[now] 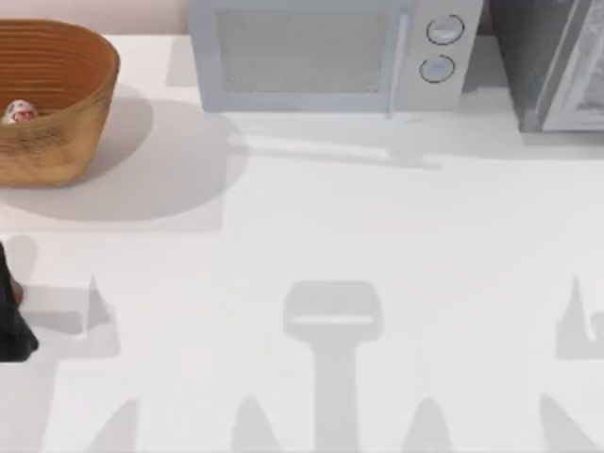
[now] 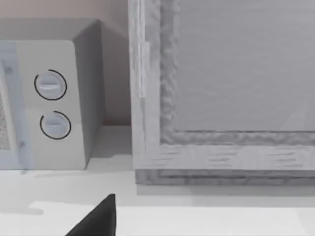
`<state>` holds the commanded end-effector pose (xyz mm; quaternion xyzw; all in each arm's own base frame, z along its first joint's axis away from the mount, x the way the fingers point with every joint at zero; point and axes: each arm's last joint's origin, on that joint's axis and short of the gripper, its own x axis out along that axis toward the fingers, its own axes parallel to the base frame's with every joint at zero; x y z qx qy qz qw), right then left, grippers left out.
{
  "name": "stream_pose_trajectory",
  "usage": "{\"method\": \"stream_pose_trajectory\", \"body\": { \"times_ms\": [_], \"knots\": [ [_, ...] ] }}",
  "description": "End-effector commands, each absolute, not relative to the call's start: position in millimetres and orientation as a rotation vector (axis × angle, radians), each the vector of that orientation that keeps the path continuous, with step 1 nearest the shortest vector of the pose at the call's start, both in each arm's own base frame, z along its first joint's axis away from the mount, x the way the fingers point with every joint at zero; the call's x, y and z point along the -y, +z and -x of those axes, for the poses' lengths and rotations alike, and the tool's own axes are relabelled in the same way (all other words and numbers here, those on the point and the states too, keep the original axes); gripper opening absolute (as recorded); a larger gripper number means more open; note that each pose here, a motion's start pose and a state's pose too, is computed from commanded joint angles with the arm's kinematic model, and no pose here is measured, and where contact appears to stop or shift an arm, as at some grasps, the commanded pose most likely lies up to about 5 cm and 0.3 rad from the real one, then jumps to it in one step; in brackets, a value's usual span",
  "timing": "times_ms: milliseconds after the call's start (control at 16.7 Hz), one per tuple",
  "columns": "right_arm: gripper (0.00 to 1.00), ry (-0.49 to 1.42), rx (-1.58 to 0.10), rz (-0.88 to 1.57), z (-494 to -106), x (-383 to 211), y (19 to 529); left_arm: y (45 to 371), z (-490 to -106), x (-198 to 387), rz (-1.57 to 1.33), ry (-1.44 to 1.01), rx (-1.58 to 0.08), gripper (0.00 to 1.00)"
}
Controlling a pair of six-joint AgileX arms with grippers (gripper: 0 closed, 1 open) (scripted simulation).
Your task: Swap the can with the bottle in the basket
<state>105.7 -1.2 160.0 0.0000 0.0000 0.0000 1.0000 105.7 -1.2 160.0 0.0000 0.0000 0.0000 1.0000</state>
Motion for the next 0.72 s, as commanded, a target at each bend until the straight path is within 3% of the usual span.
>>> {"method": "stream_pose_trajectory", "body": {
  "times_ms": [360, 720],
  "knots": [
    [1.0, 0.0, 0.0, 0.0, -106, 1, 160, 170, -108, -1, -0.002, 0.02, -0.081, 1.0],
    [1.0, 0.0, 0.0, 0.0, -106, 1, 160, 229, -131, -7, -0.009, 0.035, -0.326, 1.0]
  ]
}}
